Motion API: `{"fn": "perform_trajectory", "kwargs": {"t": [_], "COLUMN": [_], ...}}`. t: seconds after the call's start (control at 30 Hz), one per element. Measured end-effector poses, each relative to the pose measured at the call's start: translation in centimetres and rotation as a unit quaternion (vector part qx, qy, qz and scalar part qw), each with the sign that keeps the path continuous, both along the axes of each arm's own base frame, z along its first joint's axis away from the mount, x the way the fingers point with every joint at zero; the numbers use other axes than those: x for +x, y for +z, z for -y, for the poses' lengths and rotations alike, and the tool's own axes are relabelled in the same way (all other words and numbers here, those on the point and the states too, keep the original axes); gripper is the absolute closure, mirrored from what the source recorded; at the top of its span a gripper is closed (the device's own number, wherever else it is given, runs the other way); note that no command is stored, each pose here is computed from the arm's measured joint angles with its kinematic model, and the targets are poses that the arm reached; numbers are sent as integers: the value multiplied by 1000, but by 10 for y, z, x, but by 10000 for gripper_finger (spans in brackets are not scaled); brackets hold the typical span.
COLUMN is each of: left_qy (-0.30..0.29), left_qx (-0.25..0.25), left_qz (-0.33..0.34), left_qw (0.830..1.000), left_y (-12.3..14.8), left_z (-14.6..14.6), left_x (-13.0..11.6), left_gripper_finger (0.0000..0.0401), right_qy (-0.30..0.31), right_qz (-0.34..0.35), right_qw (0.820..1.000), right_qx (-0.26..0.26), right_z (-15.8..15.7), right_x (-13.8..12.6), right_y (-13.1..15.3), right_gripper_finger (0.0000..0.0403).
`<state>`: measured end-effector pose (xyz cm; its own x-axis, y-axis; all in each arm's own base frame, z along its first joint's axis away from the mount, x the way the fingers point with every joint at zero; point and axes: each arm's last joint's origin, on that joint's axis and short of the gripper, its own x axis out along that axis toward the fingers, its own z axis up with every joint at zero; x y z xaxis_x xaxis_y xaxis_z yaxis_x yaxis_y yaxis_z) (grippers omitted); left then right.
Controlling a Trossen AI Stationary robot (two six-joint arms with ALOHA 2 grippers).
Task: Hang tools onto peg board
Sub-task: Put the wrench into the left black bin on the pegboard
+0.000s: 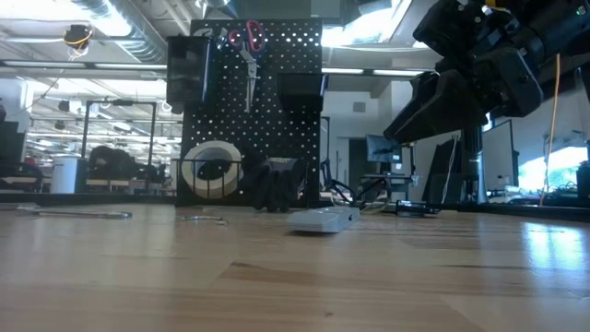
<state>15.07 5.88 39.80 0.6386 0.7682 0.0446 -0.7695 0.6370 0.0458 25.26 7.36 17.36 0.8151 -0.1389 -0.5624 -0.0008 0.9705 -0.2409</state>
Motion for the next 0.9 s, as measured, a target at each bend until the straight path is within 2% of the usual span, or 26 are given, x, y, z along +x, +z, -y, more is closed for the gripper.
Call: {"fn": "perform_trajectory", "kwargs": {"t": [0.1,0.2,0.33,0.5,0.73,0.9], "left_qy": [-103,-188,-244,-265,-229,-216], "left_qx": [2,-20,-78,-165,-263,-313], "left_qz": [-1,-18,-74,-173,-300,-386], "left_qw": [995,982,964,934,888,840], "left_y": [2,-4,-22,-53,-94,-122], "left_z": [14,28,46,65,83,93], "left_x": [6,15,27,39,52,63], "left_gripper_finger": [214,218,219,219,219,219], "right_qy": [0,0,0,0,0,0], "right_qz": [0,0,0,3,15,15], "right_qw": [1000,1000,1000,1000,1000,1000], "right_qx": [0,0,0,1,5,5], "right_z": [0,0,0,0,-1,-1], "right_x": [0,0,0,0,2,2], "right_y": [0,0,0,1,2,2], "right_gripper_finger": [210,210,210,210,210,210]}}
